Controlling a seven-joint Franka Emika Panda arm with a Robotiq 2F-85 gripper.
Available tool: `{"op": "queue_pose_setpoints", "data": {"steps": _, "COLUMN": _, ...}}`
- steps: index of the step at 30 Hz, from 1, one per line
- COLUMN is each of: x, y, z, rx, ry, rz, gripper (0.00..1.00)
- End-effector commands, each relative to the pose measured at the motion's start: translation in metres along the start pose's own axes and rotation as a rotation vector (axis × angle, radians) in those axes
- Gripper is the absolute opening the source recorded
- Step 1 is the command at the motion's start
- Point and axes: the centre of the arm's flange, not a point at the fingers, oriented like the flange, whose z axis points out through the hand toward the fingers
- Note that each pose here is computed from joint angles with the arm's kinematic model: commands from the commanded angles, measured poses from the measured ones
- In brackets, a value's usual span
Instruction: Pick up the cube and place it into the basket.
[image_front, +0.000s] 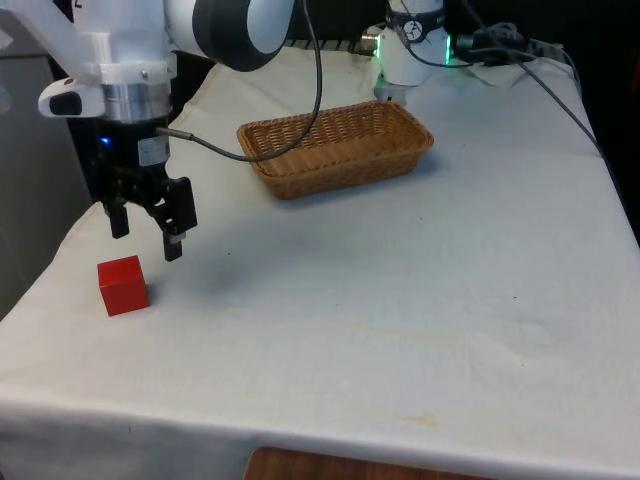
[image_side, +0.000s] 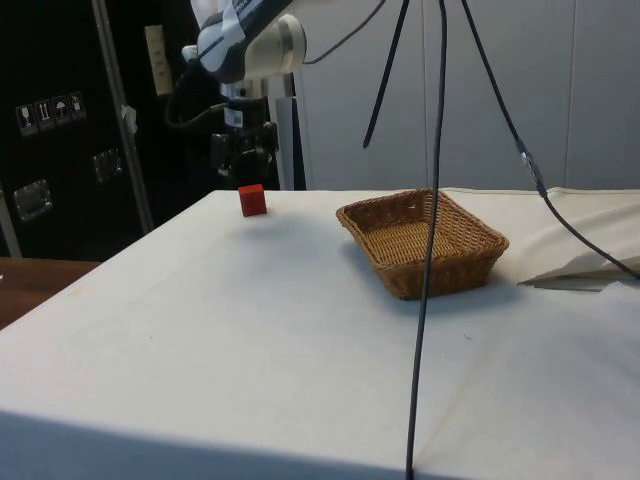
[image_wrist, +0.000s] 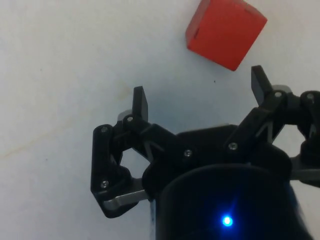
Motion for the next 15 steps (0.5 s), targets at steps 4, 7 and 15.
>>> {"op": "queue_pose_setpoints", "data": {"steps": 4, "x": 0.003, "y": 0.003, "z": 0.004, "rx": 0.001, "ry": 0.007, "rz": 0.011, "gripper": 1.00}}
{"op": "queue_pose_setpoints", "data": {"steps": 7, "x": 0.005, "y": 0.007, "z": 0.010, "rx": 0.002, "ry": 0.013, "rz": 0.028, "gripper": 1.00}}
{"op": "queue_pose_setpoints", "data": {"steps": 15, "x": 0.005, "y": 0.012, "z": 0.022, "rx": -0.008, "ry": 0.038, "rz": 0.059, "gripper": 1.00}}
